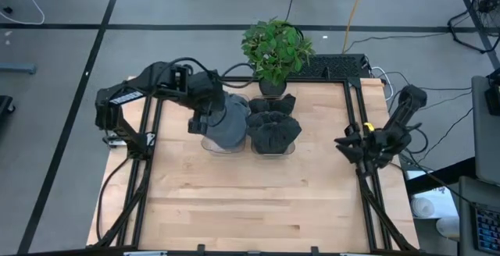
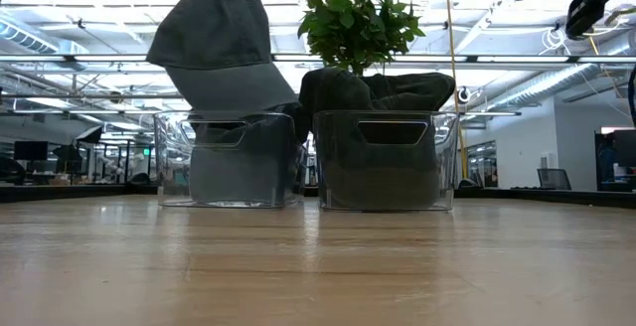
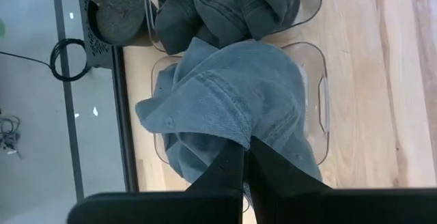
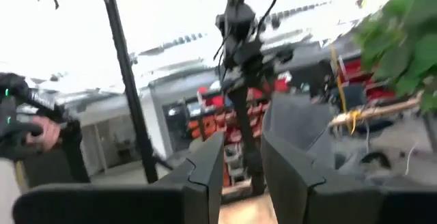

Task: Pick & Place hat
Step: Put the blue cap into the left transparent bin

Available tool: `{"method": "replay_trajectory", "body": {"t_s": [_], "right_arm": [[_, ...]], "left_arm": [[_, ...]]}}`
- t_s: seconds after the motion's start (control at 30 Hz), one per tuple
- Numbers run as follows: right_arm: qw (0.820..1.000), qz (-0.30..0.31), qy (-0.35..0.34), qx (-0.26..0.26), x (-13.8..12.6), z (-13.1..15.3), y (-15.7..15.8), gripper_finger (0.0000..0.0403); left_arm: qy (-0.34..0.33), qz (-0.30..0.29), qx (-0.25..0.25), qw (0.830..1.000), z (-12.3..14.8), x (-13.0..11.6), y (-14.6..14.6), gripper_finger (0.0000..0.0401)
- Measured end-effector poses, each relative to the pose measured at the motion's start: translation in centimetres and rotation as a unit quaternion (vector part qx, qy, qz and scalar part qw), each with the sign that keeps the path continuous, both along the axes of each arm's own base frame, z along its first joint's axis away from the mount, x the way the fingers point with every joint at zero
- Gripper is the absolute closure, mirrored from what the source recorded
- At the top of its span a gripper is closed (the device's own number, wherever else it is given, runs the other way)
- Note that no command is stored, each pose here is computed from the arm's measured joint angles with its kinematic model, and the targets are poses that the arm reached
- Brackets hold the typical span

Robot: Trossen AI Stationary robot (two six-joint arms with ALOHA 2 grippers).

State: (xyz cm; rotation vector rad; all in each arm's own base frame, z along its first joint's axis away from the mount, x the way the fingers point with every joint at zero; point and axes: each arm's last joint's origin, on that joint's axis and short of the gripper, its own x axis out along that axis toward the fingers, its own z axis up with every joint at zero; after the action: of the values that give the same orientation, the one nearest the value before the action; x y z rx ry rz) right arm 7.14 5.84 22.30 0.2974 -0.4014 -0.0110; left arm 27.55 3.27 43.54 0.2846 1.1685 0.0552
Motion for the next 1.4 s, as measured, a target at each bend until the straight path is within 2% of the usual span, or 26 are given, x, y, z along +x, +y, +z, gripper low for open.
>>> {"method": "replay_trajectory", "body": {"t_s": [0.23, 0.37, 0.43, 0.6, 0.63, 0.77, 0.87, 0.9, 1.03, 1.07, 1.17, 1.23, 1.3, 1.4], "right_arm": [[0.999, -0.021, -0.029, -0.021, -1.6, 0.8, -1.6, 0.0314], [0.999, -0.030, -0.019, -0.010, -2.2, 0.9, -2.3, 0.0314], [0.999, -0.048, 0.010, -0.009, -2.5, 0.8, -2.5, 0.0314], [0.983, -0.114, 0.134, -0.057, -3.1, 0.6, -3.1, 0.0314], [0.979, -0.120, 0.153, -0.056, -3.2, 0.6, -3.2, 0.0314], [0.980, -0.118, 0.161, -0.021, -3.4, 0.8, -3.8, 0.0314], [0.981, -0.109, 0.160, 0.026, -3.3, 0.6, -3.5, 0.0314], [0.981, -0.105, 0.159, 0.021, -3.1, 0.4, -3.1, 0.0314], [0.986, -0.067, 0.137, -0.069, -2.2, -1.0, -0.6, 0.0314], [0.983, -0.079, 0.147, -0.074, -1.9, -1.3, -0.3, 0.0314], [0.962, -0.176, 0.193, -0.074, -1.1, -1.8, -0.3, 0.0314], [0.944, -0.222, 0.209, -0.127, -0.4, -1.5, -0.5, 0.0314], [0.935, -0.252, 0.202, -0.149, 0.1, -0.7, -1.0, 0.0314], [0.918, -0.309, 0.194, -0.154, 0.5, 0.0, -2.1, 0.0314]], "left_arm": [[-0.001, 0.003, 0.002, 1.000, 0.0, 0.0, 0.0, 0.0398], [-0.001, 0.002, 0.004, 1.000, 0.0, 0.0, 0.2, 0.0398], [-0.002, -0.001, 0.007, 1.000, 0.0, 0.0, 0.2, 0.0398], [-0.007, -0.001, 0.006, 1.000, 0.1, 0.1, 0.2, 0.0398], [-0.008, -0.002, 0.003, 1.000, 0.1, 0.1, 0.2, 0.0398], [-0.009, -0.010, -0.007, 1.000, 0.1, 0.1, 0.2, 0.0398], [-0.009, -0.012, -0.007, 1.000, 0.1, 0.1, 0.2, 0.0398], [-0.009, -0.012, -0.007, 1.000, 0.1, 0.1, 0.2, 0.0398], [-0.013, -0.018, -0.018, 1.000, 0.1, 0.2, 0.1, 0.0398], [-0.014, -0.019, -0.020, 1.000, 0.1, 0.2, 0.1, 0.0398], [-0.014, -0.025, -0.019, 0.999, 0.1, 0.2, 0.1, 0.0398], [-0.013, -0.029, -0.018, 0.999, 0.1, 0.2, 0.1, 0.0398], [-0.013, -0.030, -0.017, 0.999, 0.1, 0.2, 0.1, 0.0398], [-0.012, -0.034, -0.015, 0.999, 0.1, 0.2, 0.1, 0.0398]]}}
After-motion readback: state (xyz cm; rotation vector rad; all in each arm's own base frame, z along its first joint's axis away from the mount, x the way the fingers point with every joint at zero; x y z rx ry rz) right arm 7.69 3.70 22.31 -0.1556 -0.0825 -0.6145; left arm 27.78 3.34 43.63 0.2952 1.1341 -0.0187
